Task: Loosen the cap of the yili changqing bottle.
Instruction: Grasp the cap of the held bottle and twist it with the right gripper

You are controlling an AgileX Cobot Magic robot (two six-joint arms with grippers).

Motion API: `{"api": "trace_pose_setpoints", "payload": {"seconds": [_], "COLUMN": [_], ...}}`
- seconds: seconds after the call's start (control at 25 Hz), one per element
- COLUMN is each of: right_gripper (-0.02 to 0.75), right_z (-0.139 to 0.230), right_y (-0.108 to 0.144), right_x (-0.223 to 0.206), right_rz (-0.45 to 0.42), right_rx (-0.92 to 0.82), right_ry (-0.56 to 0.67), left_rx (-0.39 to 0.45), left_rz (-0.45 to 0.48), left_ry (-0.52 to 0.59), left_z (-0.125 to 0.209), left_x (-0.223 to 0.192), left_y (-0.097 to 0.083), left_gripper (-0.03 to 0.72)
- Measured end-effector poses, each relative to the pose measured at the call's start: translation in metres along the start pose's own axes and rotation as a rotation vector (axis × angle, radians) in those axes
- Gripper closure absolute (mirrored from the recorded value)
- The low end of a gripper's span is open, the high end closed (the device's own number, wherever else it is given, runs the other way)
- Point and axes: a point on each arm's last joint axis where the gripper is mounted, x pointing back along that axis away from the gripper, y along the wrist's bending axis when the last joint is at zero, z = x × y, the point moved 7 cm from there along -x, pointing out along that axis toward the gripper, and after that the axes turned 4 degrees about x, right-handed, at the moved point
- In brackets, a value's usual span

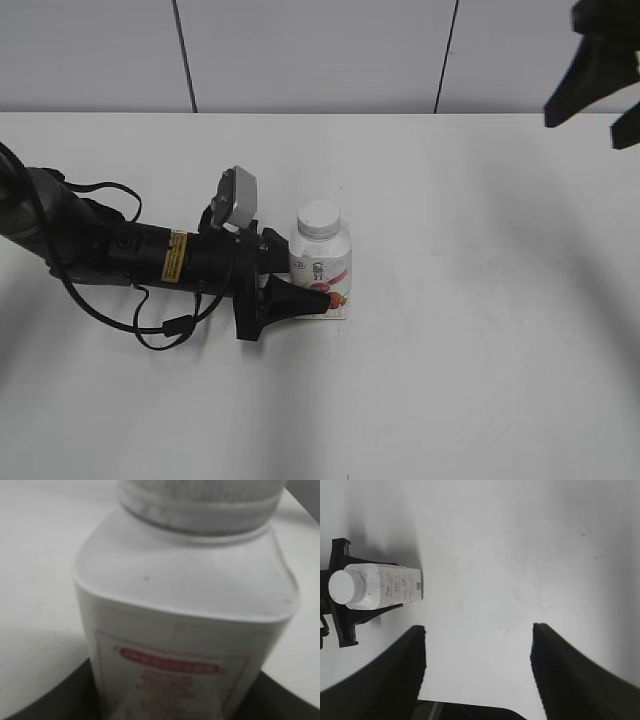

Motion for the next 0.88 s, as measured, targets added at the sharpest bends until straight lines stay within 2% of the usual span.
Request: {"api": "trace_pose_setpoints", "payload": {"seconds": [0.24,0.52,0.88], "right_gripper": [0.223,0.223,0.223], "right_z": [-0.018,-0.021,-0.012], "right_y": [0.048,0.098,0.128], "right_x": [-0.042,-0.089,-0.143], "right_rz": [-0.031,-0.055,-0.045], "right_rx": [0.034,0.067,0.095], "right_ry": [0.082,0.163,0.256], "left_rx": [0.005,0.006,0.006], "left_rz": [-0.012,-0.012,-0.012], "left_ry": [-0.002,-0.003,-0.003], "left_z": [0.0,0.0,0.0], "left_x": [0.0,0.0,0.0], "left_y": [0.002,0.002,0.002], "left_gripper": [0.277,0.277,0.277]}}
